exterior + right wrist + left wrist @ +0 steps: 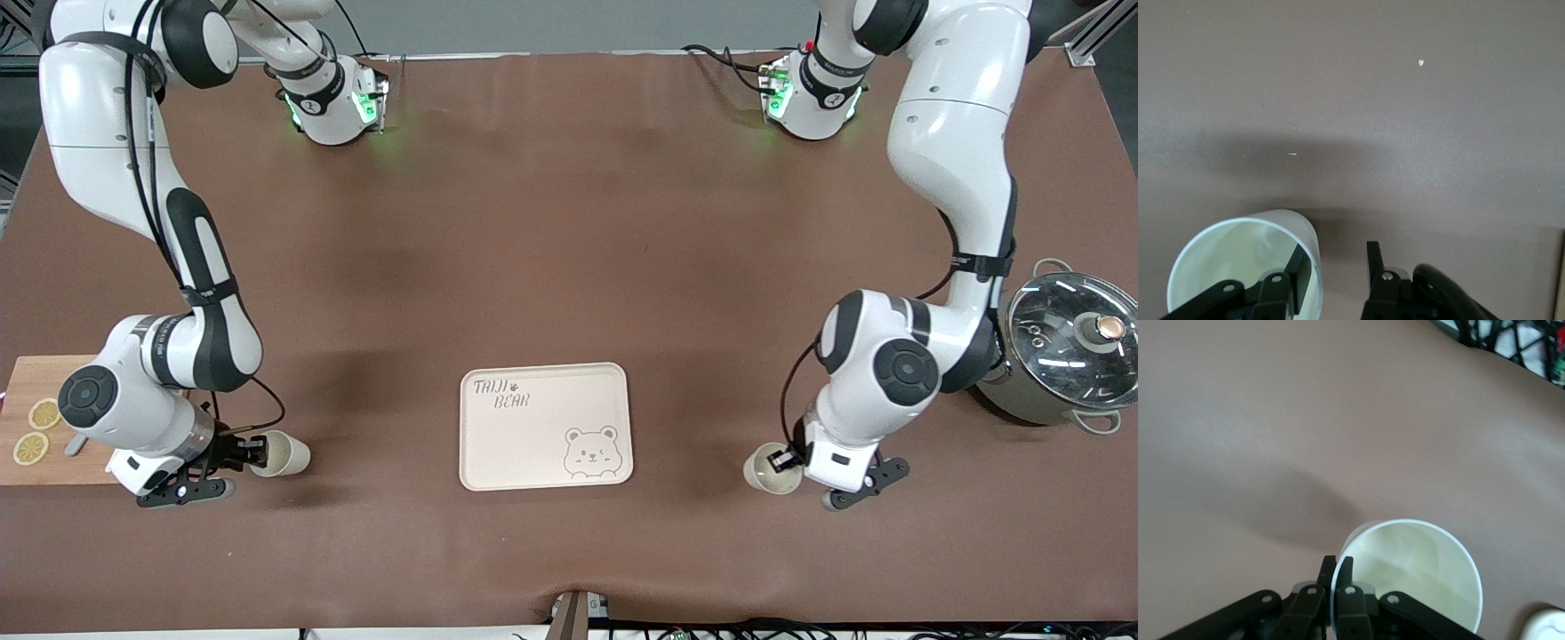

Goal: Place white IKEA cup upright on tray with both arms
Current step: 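Carry both white cups over the bear tray with both grippers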

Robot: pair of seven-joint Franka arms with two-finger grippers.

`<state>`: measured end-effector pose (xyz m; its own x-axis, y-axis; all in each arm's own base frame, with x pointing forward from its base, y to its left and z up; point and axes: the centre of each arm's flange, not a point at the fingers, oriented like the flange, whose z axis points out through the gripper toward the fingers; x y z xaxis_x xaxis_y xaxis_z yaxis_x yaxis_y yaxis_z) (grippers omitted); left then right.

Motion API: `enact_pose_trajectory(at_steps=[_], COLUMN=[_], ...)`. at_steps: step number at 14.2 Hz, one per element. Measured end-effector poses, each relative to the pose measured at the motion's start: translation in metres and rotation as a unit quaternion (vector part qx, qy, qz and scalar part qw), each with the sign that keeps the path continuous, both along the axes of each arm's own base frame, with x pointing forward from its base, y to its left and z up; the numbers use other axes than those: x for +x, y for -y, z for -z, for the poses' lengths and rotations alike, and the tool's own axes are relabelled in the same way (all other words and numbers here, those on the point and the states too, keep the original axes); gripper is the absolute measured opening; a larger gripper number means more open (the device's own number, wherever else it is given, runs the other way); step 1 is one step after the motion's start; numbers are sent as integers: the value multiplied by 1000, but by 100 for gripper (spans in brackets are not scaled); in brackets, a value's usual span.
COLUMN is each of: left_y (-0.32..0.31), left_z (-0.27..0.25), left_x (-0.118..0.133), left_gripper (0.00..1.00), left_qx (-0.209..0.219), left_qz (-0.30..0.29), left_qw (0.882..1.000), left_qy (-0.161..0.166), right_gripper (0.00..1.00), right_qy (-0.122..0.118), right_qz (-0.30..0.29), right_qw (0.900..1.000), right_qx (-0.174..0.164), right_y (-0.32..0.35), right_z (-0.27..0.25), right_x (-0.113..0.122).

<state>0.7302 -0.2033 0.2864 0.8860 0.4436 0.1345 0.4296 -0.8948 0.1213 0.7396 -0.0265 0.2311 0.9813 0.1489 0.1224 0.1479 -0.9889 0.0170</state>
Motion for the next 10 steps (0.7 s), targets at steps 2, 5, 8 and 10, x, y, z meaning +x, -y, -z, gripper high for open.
enact_pose_trajectory(at_steps=[2,5,8,10], left_y=[31,71,108,136], left_z=[-2,-5,-10,-13], left_x=[-9,-21,-35,-46], left_gripper=[4,4,4,4], left_qx=[-5,-13,-10,-6], left_qz=[-13,-37,-65,-84], left_qw=[1000,999,998,996], left_qy=[-2,-2,5,14], right_gripper=[22,7,4,4], right_qy=[0,2,4,4], right_qz=[-1,-1,-2,-2], right_qw=[1000,1000,1000,1000], right_qx=[0,3,4,4], right_y=[-1,-4,-6,-6], right_z=[0,-2,-4,-5], right_x=[0,1,2,2])
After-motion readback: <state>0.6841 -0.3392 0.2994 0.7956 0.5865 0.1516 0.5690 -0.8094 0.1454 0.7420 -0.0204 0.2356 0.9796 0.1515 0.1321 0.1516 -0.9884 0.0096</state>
